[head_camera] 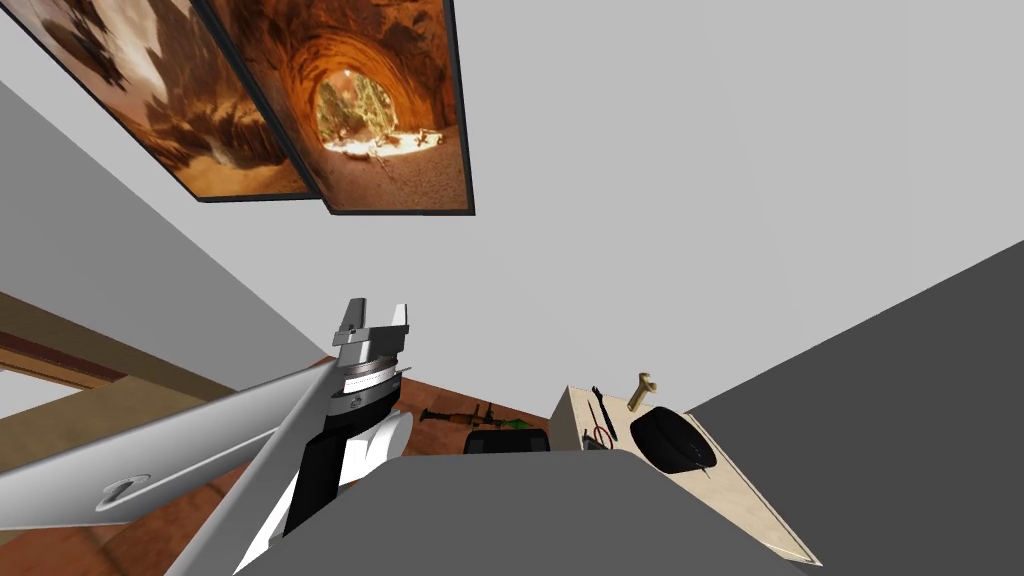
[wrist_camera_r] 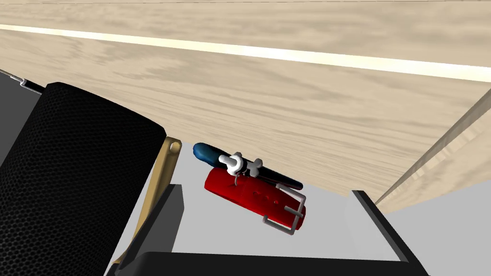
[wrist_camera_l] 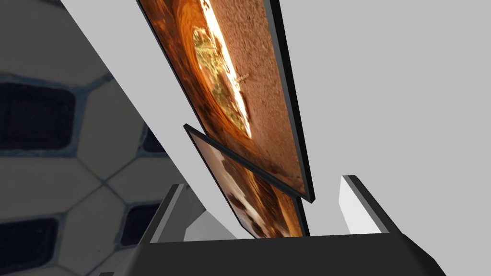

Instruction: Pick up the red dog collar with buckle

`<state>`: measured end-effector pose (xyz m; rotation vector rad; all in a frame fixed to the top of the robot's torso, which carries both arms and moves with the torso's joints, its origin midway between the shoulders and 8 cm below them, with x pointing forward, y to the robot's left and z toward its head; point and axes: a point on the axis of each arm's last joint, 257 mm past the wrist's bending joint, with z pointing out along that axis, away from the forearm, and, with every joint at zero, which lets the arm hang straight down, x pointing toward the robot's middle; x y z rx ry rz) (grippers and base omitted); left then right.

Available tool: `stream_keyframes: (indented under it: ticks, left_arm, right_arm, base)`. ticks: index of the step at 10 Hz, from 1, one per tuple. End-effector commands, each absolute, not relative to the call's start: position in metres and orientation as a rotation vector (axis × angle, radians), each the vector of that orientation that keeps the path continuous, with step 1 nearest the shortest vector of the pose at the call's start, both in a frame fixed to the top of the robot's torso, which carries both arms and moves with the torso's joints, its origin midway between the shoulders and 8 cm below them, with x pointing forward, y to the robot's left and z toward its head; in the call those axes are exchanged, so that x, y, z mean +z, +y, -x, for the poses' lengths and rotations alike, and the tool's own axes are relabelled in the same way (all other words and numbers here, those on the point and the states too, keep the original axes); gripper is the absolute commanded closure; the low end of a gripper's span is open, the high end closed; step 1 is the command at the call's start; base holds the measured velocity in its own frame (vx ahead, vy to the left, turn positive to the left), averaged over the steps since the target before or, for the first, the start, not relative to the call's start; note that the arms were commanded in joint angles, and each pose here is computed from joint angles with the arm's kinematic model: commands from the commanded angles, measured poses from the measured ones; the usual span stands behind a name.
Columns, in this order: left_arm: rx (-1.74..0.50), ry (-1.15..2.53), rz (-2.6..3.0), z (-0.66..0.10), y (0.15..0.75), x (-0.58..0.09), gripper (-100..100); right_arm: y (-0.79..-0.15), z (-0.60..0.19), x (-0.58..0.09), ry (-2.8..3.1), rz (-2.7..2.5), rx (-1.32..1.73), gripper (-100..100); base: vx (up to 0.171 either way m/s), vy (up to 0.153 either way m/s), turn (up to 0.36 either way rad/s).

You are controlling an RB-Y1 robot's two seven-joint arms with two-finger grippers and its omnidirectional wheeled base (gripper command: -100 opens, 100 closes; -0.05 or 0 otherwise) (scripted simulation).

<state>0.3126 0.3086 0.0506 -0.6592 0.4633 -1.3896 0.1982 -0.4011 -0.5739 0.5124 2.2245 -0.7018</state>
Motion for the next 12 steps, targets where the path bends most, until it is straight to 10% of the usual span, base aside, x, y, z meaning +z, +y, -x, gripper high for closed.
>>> stream_keyframes:
  ticks: [1,2,3,7,8,9,12]
  left_arm:
    - [-1.390,0.463,0.659,-0.313,0.309,0.051,0]
    - [-1.390,0.463,0.659,-0.313,0.309,0.051,0]
    - [-1.390,0.463,0.659,-0.313,0.309,0.051,0]
    - [-1.390,0.463,0.659,-0.313,0.309,0.051,0]
    - [-1.390,0.463,0.659,-0.313,0.309,0.051,0]
    - [-1.390,0.463,0.659,-0.313,0.309,0.051,0]
    - [-1.390,0.463,0.659,-0.313,0.309,0.051,0]
  right_arm:
    - [-0.400,-0.193,-0.577,2.221,-0.525,-0.706,-100]
    - [-0.400,-0.195,-0.576,2.223,-0.519,-0.704,-100]
    - [-0.401,-0.194,-0.576,2.222,-0.522,-0.704,100]
    - [-0.407,-0.191,-0.575,2.219,-0.523,-0.722,100]
    - [-0.407,-0.191,-0.575,2.219,-0.523,-0.722,0]
    - [-0.402,-0.200,-0.572,2.224,-0.513,-0.700,100]
    - [-0.404,-0.210,-0.566,2.225,-0.495,-0.691,100]
  base:
    - [-0.009,-0.005,0.040]
    - [-0.004,-0.001,0.013]
    - [0.000,0.000,0.000]
    - [0.000,0.000,0.000]
    - [0.000,0.000,0.000]
    - [0.015,0.000,-0.040]
    - [-0.004,0.009,-0.039]
